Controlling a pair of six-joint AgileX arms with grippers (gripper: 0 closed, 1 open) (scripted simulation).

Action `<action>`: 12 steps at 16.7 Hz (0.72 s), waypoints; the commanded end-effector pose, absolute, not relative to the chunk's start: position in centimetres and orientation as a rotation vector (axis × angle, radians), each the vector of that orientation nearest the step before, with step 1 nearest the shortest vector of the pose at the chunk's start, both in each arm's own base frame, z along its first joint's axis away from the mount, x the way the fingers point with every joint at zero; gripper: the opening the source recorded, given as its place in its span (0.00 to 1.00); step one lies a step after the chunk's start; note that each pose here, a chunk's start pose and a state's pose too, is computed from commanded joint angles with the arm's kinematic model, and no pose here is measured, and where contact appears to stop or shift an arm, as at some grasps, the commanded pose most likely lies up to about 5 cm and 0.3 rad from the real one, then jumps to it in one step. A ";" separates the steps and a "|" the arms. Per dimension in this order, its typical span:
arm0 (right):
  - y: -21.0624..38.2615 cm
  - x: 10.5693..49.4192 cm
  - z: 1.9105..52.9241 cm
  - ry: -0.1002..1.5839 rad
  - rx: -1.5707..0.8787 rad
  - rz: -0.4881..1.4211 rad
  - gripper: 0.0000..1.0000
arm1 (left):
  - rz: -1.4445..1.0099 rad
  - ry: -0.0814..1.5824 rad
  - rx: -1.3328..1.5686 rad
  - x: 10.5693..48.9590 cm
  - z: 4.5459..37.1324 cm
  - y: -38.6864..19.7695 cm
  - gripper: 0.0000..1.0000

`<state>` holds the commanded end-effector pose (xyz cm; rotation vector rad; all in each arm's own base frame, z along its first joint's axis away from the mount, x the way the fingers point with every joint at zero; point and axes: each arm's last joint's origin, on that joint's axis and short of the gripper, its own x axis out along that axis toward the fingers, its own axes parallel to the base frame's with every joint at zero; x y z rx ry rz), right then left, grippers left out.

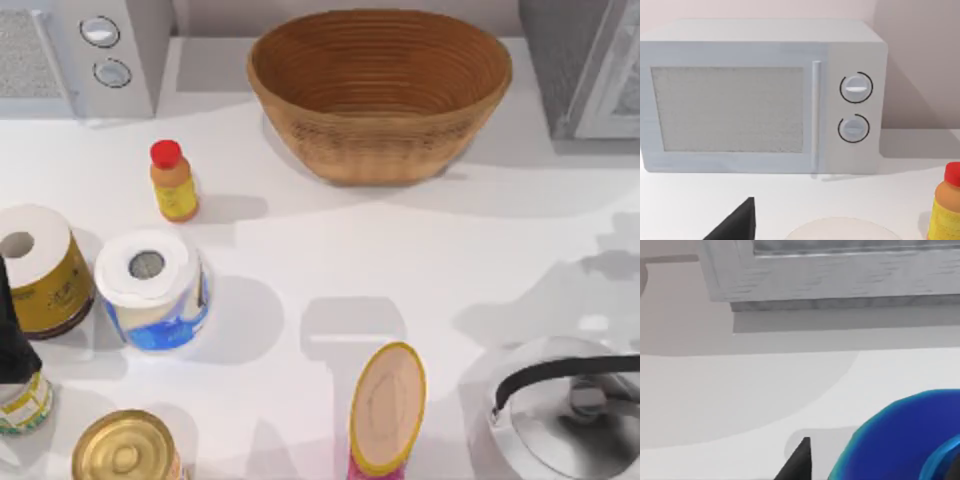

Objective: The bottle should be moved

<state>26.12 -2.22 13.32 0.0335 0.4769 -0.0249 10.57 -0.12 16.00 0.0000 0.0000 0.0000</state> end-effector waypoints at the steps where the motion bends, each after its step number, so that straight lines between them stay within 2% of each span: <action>1: -2.2 26.3 13.2 0.477 0.032 -0.023 0.00 | 0.000 0.000 0.000 10.6 16.0 -0.1 1.00; 12: -2.2 30.3 8.6 0.476 0.034 -0.031 0.00 | 0.000 0.000 0.000 10.6 16.0 -0.1 1.00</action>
